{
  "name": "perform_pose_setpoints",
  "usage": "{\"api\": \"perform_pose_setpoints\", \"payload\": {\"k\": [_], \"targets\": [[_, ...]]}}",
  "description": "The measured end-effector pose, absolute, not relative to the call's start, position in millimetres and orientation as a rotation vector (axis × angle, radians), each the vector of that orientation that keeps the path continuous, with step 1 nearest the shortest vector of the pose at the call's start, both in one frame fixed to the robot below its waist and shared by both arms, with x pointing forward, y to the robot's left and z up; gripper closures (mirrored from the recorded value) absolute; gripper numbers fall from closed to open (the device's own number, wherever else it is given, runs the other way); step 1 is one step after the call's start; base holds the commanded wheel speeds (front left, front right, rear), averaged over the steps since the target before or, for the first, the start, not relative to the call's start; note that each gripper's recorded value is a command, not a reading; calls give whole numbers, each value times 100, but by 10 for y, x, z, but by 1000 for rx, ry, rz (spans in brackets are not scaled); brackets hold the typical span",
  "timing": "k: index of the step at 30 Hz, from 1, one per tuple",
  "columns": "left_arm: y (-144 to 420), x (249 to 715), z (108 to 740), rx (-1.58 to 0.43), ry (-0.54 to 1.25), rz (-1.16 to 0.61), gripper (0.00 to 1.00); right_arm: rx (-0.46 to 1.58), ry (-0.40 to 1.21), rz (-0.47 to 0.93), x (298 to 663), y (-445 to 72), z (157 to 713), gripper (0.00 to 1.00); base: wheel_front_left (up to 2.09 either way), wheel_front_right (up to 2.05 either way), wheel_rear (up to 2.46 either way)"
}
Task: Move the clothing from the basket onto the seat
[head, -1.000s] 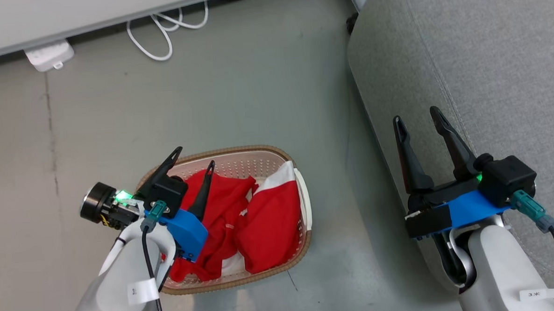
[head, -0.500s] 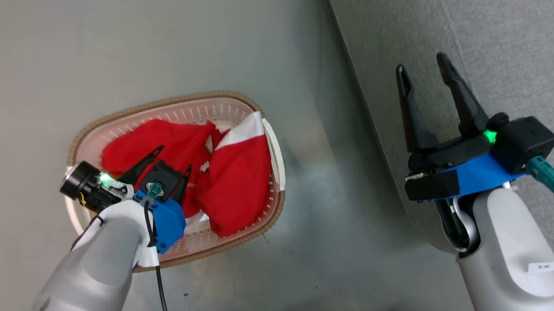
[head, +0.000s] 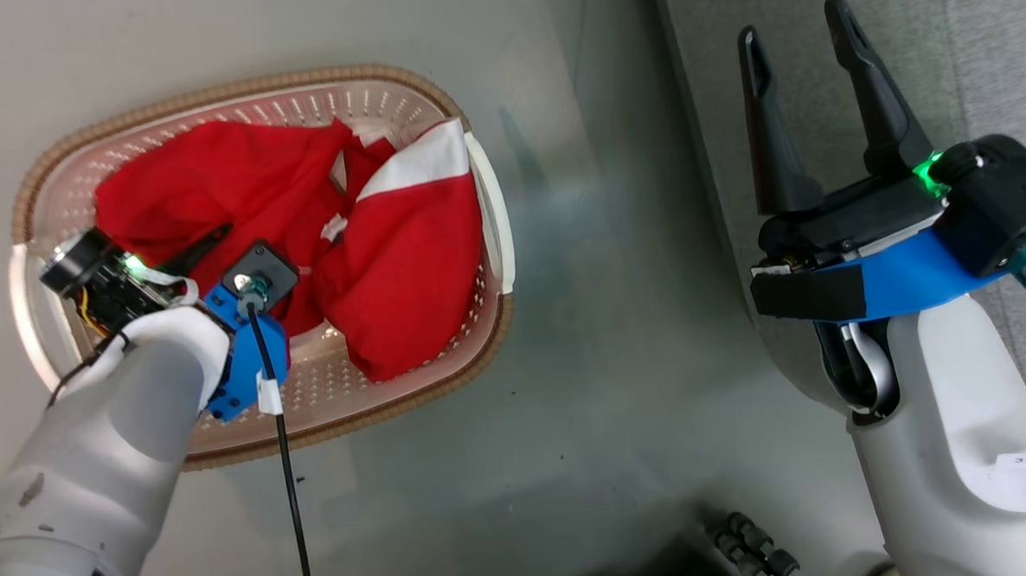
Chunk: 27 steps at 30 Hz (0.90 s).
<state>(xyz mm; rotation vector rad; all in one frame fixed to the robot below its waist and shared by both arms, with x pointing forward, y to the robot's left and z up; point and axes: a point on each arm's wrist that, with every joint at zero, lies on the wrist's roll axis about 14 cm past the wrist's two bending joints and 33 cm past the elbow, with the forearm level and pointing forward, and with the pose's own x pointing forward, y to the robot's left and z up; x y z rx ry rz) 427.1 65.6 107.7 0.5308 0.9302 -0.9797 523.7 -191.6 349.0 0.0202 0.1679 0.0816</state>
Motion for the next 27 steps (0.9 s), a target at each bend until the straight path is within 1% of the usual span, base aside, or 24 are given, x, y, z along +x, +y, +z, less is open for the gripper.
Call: {"api": "perform_pose_setpoints", "payload": {"k": [6,15,16,17,18,27], "targets": [[718,4286,814,579,984,-1001,0,11,187,96,5276,-1886,3298,0,0,0,0],[735,4231,567,593,1045,-1013,0,4,220,103,5272,-1874,3075,0,0,0,0],[746,4210,548,595,1058,-1012,49,4,222,103,5272,-1873,3062,0,0,0,0],[753,4194,536,595,1066,-1011,76,4,223,103,5272,-1871,3052,0,0,0,0],[756,4189,531,599,1067,-1014,100,5,224,104,5273,-1866,3044,0,0,0,0],[727,4227,633,600,1035,-1024,100,7,200,114,5329,-1820,3117,0,0,0,0]]}}
